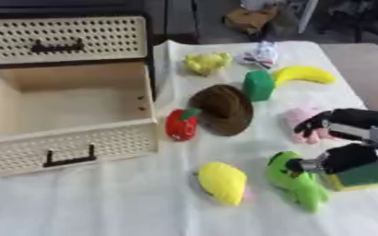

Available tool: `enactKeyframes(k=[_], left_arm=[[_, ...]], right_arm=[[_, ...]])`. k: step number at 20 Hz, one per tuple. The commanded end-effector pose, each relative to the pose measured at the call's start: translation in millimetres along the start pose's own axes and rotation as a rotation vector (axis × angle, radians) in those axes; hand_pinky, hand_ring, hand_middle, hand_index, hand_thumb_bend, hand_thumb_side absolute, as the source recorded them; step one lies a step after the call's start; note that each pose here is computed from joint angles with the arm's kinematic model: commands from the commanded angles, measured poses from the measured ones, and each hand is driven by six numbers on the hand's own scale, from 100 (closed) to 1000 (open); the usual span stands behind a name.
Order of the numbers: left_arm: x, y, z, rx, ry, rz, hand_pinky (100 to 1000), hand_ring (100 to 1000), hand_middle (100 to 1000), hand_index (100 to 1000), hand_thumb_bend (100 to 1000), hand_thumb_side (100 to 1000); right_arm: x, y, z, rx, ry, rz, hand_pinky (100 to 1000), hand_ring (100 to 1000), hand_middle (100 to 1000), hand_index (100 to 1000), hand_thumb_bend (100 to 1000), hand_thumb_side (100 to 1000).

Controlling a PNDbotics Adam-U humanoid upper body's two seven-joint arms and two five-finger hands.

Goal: Pick up objects from table and place into drawer.

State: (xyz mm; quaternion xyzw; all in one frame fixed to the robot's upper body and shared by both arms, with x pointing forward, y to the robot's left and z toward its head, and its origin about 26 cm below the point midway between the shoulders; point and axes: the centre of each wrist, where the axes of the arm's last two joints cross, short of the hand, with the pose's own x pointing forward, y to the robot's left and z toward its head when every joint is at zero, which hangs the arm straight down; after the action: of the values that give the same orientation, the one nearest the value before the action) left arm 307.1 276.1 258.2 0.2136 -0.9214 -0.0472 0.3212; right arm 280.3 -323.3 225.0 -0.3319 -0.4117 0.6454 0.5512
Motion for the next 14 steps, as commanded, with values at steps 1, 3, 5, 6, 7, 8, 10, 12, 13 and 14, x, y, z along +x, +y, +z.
enactKeyframes(k=[1, 3, 5, 6, 7, 8, 10, 12, 13, 14], left_arm=[[6.0, 2.4, -4.3, 0.004, -0.026, 0.001, 536, 584, 557, 815, 100, 1000], [5.9, 2.3, -4.1, 0.003, -0.026, 0.002, 536, 583, 554, 810, 100, 1000], [6.0, 2.2, -4.2, 0.003, -0.027, 0.004, 535, 582, 552, 807, 100, 1000], [5.9, 2.0, -4.1, 0.003, -0.027, 0.005, 535, 581, 551, 806, 100, 1000], [5.9, 1.7, -3.9, 0.003, -0.026, 0.007, 534, 580, 548, 803, 100, 1000], [5.9, 1.5, -3.8, 0.002, -0.026, 0.008, 533, 579, 547, 802, 100, 1000], [6.0, 1.1, -3.9, 0.002, -0.026, 0.011, 533, 578, 545, 800, 100, 1000], [6.2, 0.5, -3.9, 0.001, -0.027, 0.014, 532, 577, 543, 799, 100, 1000], [6.2, 0.4, -3.9, 0.0, -0.027, 0.015, 531, 577, 543, 798, 100, 1000], [6.1, 0.3, -3.8, 0.0, -0.027, 0.016, 531, 577, 542, 797, 100, 1000]], right_arm=[[1.1, -2.7, 4.1, -0.01, 0.01, 0.015, 816, 926, 791, 945, 537, 812], [1.3, -0.5, 3.4, -0.002, 0.013, 0.016, 811, 923, 789, 946, 537, 806], [1.9, 1.3, 2.7, 0.007, 0.015, 0.023, 806, 921, 792, 948, 541, 801], [2.3, 2.6, 2.1, 0.015, 0.016, 0.027, 804, 920, 792, 949, 542, 799], [3.0, 3.8, 1.5, 0.024, 0.015, 0.03, 797, 913, 791, 949, 537, 798], [3.9, 4.8, 0.8, 0.033, 0.012, 0.032, 795, 912, 791, 949, 537, 797], [5.6, 6.2, -0.4, 0.045, 0.011, 0.04, 790, 907, 790, 948, 534, 796], [7.3, 7.8, -1.6, 0.06, 0.008, 0.045, 777, 886, 785, 946, 534, 791], [7.9, 8.3, -2.0, 0.064, 0.007, 0.047, 768, 873, 780, 943, 532, 786], [8.3, 8.7, -2.3, 0.067, 0.009, 0.051, 763, 868, 778, 941, 530, 783]])
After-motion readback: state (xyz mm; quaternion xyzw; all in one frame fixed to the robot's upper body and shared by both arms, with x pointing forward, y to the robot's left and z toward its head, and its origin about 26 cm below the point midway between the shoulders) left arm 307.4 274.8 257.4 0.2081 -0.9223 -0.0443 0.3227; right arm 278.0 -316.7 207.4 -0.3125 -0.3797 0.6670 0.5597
